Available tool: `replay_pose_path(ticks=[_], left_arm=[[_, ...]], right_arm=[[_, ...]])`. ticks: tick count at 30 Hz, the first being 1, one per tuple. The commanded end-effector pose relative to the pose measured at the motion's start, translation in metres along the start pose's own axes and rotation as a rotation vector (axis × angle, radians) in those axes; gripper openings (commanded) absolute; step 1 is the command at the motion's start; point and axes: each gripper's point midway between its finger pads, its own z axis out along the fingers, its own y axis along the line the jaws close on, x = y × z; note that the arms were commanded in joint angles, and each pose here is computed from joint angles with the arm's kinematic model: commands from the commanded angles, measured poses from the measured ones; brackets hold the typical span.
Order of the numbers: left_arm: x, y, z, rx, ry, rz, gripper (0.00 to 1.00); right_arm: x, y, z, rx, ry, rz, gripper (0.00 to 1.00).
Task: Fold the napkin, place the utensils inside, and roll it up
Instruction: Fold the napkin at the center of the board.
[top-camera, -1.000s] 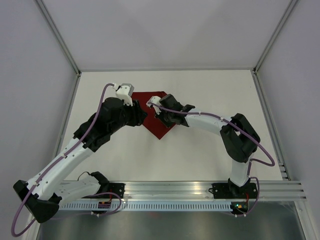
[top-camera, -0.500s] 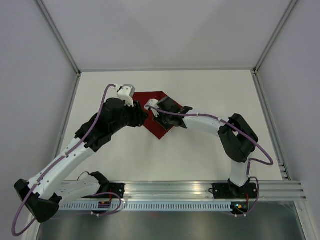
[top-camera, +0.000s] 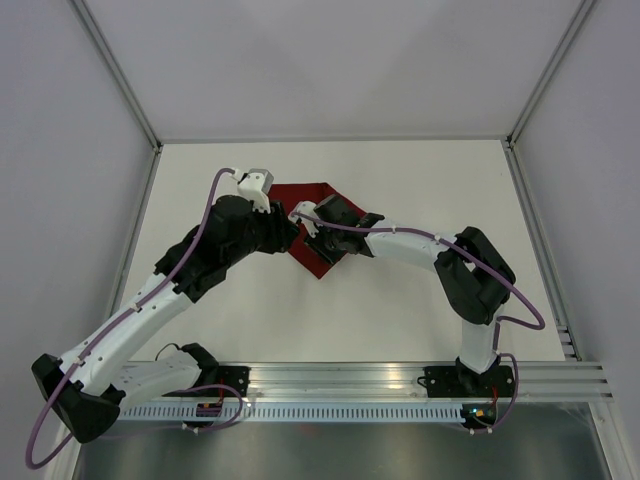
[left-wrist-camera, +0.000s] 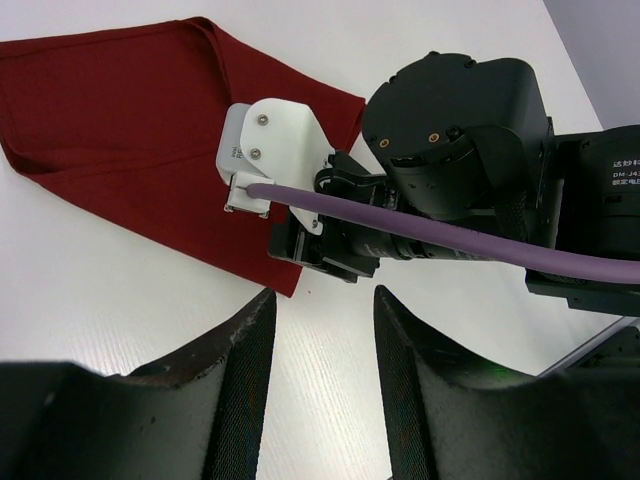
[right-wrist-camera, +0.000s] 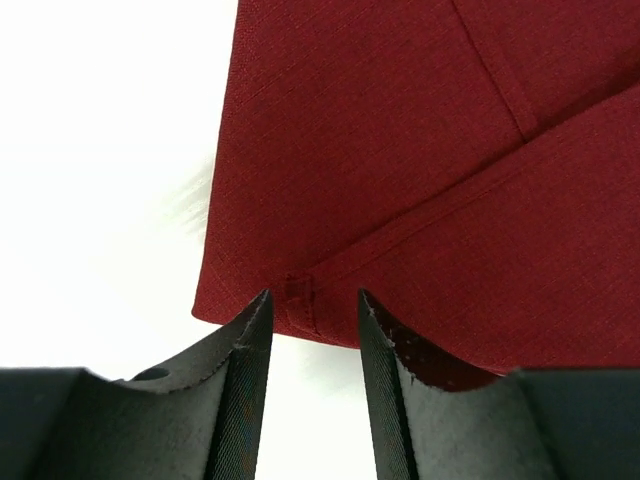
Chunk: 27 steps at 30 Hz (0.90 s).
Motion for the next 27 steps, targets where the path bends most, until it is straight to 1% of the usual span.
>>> replay_pose_path(ticks=[1, 8, 9, 12, 15, 19, 21, 22, 23, 26, 27], left_arm=[[-0.01, -0.01, 0.0, 0.04, -0.031, -0.044, 0.5], [-0.013, -0.01, -0.002, 0.04, -0.044, -0.047, 0.5], [-0.014, -0.009, -0.002, 0.036, -0.046, -0.048, 0.5], [-0.021, -0.01, -0.003, 0.031, -0.073, -0.053, 0.51], [-0.032, -0.014, -0.001, 0.046, -0.11, -0.053, 0.52], [-0.041, -0.026, 0.01, 0.091, -0.124, -0.029, 0.52], [-0.044, -0.029, 0.022, 0.1, -0.134, -0.008, 0.52], [-0.043, -0.029, 0.027, 0.1, -0.131, 0.003, 0.52], [-0.038, -0.028, 0.041, 0.092, -0.113, 0.025, 0.52], [-0.031, -0.03, 0.065, 0.083, -0.103, 0.086, 0.52], [-0.019, -0.03, 0.079, 0.064, -0.073, 0.112, 0.52]], right_arm=[[-0.012, 0.006, -0.008, -0.025, -0.026, 0.006, 0.46], [-0.018, 0.014, -0.016, -0.069, -0.034, 0.019, 0.46], [-0.019, 0.014, -0.017, -0.07, -0.037, 0.022, 0.44], [-0.025, 0.008, -0.027, -0.046, -0.054, 0.034, 0.44], [-0.038, -0.015, -0.047, -0.02, -0.115, 0.095, 0.44], [-0.046, -0.067, -0.077, 0.04, -0.185, 0.194, 0.44], [-0.048, -0.082, -0.091, 0.043, -0.22, 0.236, 0.44], [-0.044, -0.099, -0.098, 0.068, -0.23, 0.271, 0.44], [-0.044, -0.106, -0.104, 0.071, -0.244, 0.287, 0.44], [-0.034, -0.136, -0.116, 0.093, -0.268, 0.349, 0.44], [-0.027, -0.154, -0.122, 0.116, -0.274, 0.381, 0.44]])
